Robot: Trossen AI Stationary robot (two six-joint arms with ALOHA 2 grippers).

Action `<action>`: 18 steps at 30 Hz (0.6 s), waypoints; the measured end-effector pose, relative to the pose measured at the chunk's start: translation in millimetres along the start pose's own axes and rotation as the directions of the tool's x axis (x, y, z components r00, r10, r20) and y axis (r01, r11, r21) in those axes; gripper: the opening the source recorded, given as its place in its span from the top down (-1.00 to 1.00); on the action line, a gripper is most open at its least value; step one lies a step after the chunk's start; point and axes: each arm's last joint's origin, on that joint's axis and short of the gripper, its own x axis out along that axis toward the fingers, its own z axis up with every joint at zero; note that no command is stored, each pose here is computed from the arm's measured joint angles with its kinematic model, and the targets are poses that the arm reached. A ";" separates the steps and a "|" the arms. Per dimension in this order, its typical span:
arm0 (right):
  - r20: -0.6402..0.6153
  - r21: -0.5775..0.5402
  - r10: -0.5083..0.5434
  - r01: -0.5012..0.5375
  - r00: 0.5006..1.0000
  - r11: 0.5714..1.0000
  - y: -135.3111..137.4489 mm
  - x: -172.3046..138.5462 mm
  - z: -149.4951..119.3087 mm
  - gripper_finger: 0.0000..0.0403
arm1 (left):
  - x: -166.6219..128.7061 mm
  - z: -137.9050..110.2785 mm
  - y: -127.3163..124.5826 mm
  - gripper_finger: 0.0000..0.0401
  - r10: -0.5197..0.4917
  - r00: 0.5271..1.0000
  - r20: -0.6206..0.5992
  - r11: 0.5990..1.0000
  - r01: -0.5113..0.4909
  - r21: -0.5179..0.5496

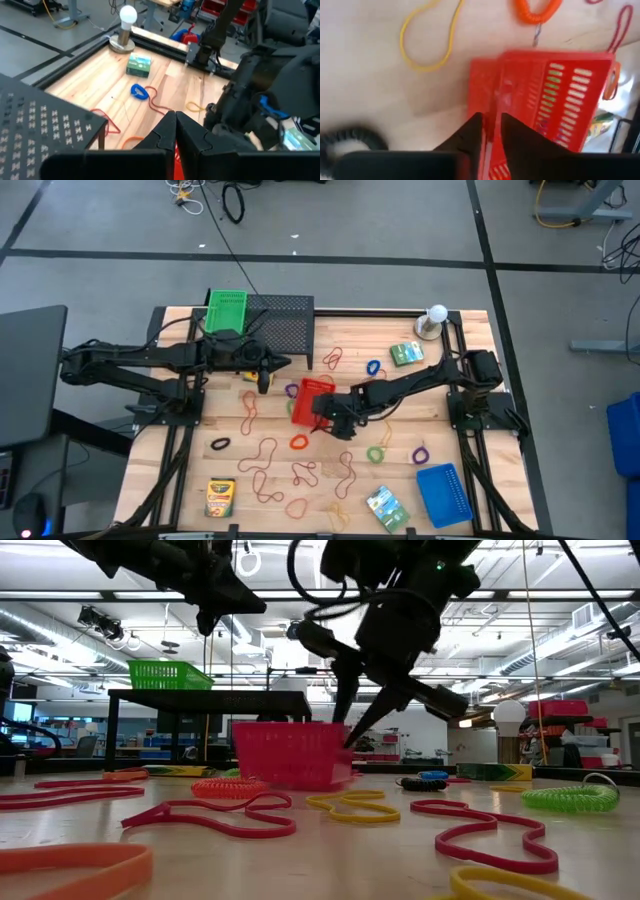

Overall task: Pick & Place Office Desk Supplies
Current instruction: Put the red bin on the shelf

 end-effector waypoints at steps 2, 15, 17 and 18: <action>0.003 0.041 0.000 0.000 1.000 0.999 1.5 -1.1 5.4 0.47 | 0.0 -0.4 -1.4 0.92 -0.016 1.000 -0.004 1.000 0.016 0.003; -0.259 0.385 -0.220 0.310 0.940 0.869 -0.9 -54.4 34.5 0.28 | -0.2 -0.3 -5.1 0.93 -0.069 0.998 -0.007 0.997 0.069 0.032; -0.278 0.532 -0.244 0.360 0.929 0.766 0.5 -71.7 37.0 0.34 | -0.2 -0.1 -5.2 0.93 -0.070 0.998 -0.005 0.997 0.070 0.037; -0.284 0.613 -0.240 0.368 0.928 0.699 2.6 -78.9 37.1 0.37 | -0.2 0.1 -5.2 0.93 -0.070 0.998 -0.003 0.997 0.070 0.036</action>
